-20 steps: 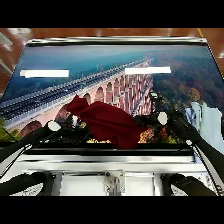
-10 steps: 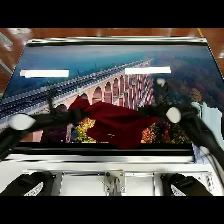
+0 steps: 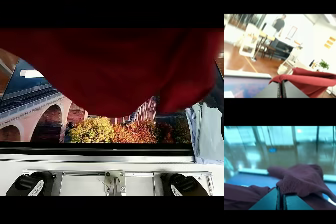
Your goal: Fold the shirts.
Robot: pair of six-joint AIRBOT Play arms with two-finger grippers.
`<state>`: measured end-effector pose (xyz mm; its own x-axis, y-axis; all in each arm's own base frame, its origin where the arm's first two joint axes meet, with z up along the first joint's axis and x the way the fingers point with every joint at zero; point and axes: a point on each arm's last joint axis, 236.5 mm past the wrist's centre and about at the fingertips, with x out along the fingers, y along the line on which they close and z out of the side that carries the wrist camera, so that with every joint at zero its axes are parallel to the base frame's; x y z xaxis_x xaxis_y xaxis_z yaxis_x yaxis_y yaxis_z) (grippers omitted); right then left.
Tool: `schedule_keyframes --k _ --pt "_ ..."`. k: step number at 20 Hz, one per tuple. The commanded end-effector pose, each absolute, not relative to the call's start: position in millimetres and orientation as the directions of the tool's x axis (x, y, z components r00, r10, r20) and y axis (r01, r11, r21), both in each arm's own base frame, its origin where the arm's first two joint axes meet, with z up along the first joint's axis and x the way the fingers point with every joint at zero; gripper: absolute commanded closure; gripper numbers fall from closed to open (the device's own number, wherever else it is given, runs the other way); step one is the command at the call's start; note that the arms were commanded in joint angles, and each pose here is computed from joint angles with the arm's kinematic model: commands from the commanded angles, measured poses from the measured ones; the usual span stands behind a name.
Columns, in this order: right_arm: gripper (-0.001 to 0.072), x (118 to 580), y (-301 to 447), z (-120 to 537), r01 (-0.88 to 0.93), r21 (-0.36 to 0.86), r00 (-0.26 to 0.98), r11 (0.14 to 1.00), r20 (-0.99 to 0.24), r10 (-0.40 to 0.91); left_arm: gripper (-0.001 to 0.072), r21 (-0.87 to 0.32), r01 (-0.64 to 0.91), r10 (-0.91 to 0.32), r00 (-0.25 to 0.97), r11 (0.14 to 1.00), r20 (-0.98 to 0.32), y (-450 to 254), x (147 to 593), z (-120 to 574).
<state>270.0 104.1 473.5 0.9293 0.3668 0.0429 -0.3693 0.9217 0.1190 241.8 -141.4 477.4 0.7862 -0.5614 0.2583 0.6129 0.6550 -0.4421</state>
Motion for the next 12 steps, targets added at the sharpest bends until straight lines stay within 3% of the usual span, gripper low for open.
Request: schedule_keyframes --k 1,3,5,8,10,12 --pt "0.0642 223.7 92.4 507.6 -0.389 0.098 0.921 0.916 0.081 0.382 0.0666 -0.329 0.602 -0.553 0.799 0.728 0.238 -135.3 220.7 489.7" --pt "0.0642 223.2 92.3 476.4 -0.376 0.104 0.922 0.921 -0.054 0.383 0.0666 -0.332 0.571 -0.559 0.817 0.751 0.141 -137.0 227.8 466.6" --pt "0.0643 225.3 95.8 425.8 -0.366 0.108 0.885 0.924 -0.267 0.382 0.0666 -0.336 0.536 -0.558 0.829 0.775 0.036 -137.8 236.7 440.9" --pt "0.0643 224.2 96.0 339.4 -0.335 0.105 0.716 0.936 -0.618 0.325 0.0666 -0.341 0.489 -0.548 0.831 0.803 -0.098 -137.0 249.0 404.6" --pt "0.0643 233.8 98.6 299.6 -0.319 0.099 0.590 0.943 -0.758 0.279 0.0666 -0.335 0.428 -0.507 0.839 0.839 -0.198 -129.0 261.9 374.8" --pt "0.0643 263.4 108.7 269.5 -0.309 0.097 0.518 0.946 -0.817 0.253 0.0666 -0.366 0.332 -0.444 0.850 0.869 -0.283 -116.4 280.7 343.6"
